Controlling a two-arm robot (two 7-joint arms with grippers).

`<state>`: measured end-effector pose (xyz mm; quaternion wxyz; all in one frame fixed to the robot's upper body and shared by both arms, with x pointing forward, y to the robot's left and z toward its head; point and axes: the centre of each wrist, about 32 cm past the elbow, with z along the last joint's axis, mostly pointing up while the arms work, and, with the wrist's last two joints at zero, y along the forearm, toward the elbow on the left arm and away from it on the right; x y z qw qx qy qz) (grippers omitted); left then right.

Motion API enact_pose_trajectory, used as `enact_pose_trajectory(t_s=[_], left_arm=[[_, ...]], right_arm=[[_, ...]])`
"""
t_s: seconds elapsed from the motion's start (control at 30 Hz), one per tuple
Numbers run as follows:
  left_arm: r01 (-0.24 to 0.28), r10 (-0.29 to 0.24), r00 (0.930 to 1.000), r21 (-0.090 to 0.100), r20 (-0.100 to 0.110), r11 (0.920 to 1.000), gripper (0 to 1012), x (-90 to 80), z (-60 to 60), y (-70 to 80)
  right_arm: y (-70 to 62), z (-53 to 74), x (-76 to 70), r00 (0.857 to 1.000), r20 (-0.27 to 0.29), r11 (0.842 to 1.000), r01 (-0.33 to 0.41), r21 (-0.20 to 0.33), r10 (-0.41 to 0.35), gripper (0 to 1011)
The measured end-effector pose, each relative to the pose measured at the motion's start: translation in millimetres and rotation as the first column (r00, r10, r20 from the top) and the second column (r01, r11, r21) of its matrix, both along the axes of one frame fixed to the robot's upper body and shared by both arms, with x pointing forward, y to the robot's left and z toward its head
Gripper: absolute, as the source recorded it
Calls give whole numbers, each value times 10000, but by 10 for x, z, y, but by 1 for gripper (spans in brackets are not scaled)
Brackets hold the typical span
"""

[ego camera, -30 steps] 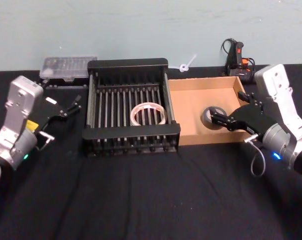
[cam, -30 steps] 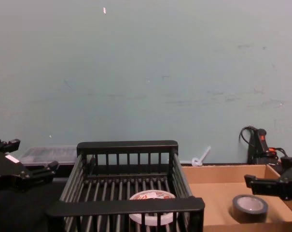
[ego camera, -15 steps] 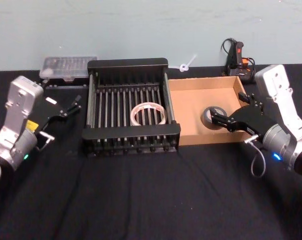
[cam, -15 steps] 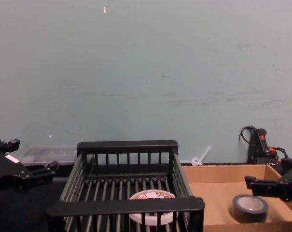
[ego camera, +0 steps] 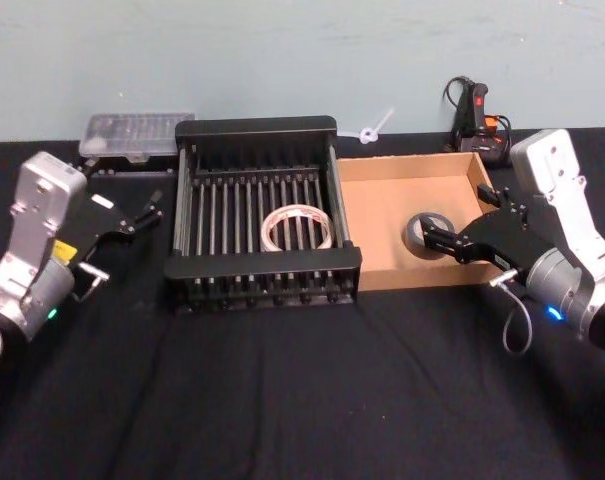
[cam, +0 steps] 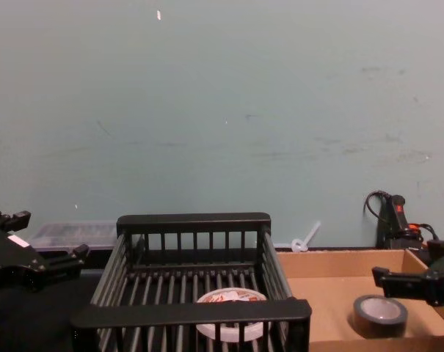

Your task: Pick up the white tape and place it into the black box , Pick up the silver tape and place it into the brown box.

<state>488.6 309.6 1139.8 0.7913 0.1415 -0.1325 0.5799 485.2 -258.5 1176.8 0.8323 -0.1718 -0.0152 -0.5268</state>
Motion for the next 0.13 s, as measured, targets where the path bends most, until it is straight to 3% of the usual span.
enact_pose_trajectory(t_s=[0.13], left_arm=[[0,0,10000,0,-1,10000,1001,0,0,0]], right_arm=[[-1,0,0,10000,0,10000,1,-3,-1,1002]])
